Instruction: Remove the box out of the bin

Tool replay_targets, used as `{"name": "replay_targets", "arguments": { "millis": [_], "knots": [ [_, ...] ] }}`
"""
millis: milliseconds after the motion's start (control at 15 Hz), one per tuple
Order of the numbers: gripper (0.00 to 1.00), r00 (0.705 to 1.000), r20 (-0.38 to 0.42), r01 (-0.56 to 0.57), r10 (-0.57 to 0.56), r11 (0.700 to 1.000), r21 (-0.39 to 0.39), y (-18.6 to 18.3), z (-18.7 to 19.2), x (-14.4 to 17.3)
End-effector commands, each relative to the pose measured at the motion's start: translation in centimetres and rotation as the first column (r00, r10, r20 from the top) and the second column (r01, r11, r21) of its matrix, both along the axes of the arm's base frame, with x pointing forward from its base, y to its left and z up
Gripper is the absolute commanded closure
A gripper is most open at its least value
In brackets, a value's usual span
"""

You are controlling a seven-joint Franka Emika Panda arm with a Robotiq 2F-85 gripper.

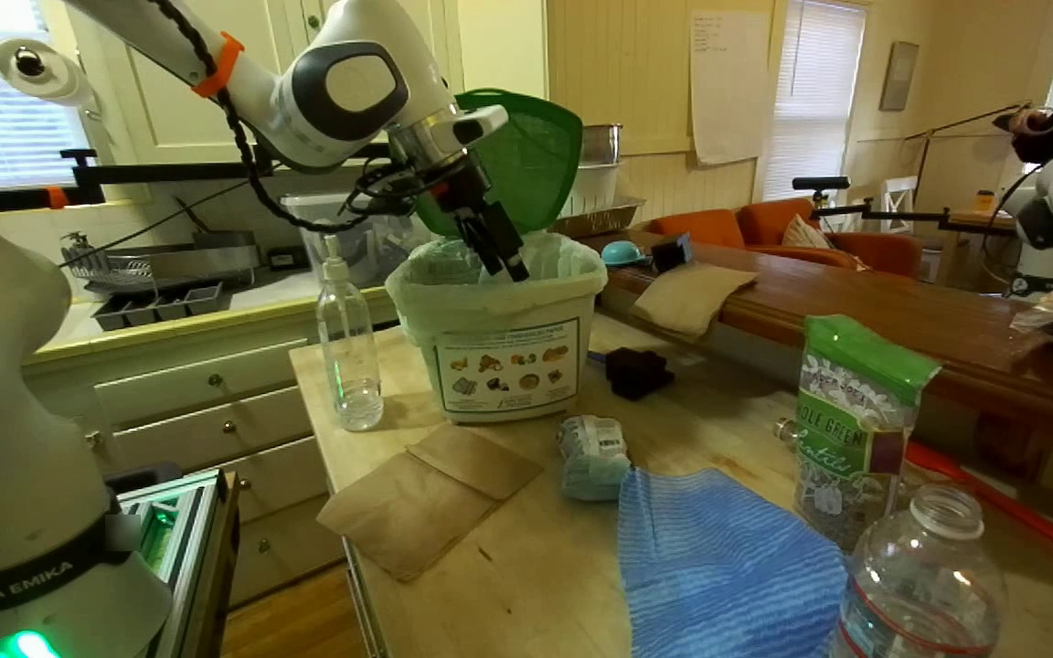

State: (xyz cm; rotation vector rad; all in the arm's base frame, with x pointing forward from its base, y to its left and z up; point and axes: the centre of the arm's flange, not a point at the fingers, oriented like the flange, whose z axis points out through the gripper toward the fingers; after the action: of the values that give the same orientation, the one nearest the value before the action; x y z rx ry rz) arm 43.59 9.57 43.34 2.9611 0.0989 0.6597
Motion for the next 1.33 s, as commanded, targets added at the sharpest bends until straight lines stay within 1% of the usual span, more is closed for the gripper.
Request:
{"name": "replay_targets", "arguments": {
  "millis": [0, 133, 600, 1067, 1133, 1200, 1267],
  "knots": [
    [0.00, 1.000, -0.029, 0.008, -0.008, 1.000, -0.007, 0.3, -0.6, 1.4],
    [0.00, 0.999, -0.041, 0.000, 0.000, 1.000, -0.002, 0.6, -0.6, 1.9],
    [0.00, 0.995, -0.100, -0.024, 0.021, 0.999, -0.032, 1.8, -1.8, 3.5],
    [0.00, 0.985, -0.164, -0.071, 0.056, 0.993, -0.092, 2.8, -3.1, 4.2],
    [0.10, 0.984, -0.168, -0.076, 0.059, 0.992, -0.098, 2.9, -3.2, 4.3],
    [0.13, 0.983, -0.172, -0.079, 0.060, 0.991, -0.105, 2.9, -3.4, 4.4],
    [0.27, 0.983, -0.175, -0.083, 0.063, 0.990, -0.110, 3.0, -3.5, 4.5]
  ]
}}
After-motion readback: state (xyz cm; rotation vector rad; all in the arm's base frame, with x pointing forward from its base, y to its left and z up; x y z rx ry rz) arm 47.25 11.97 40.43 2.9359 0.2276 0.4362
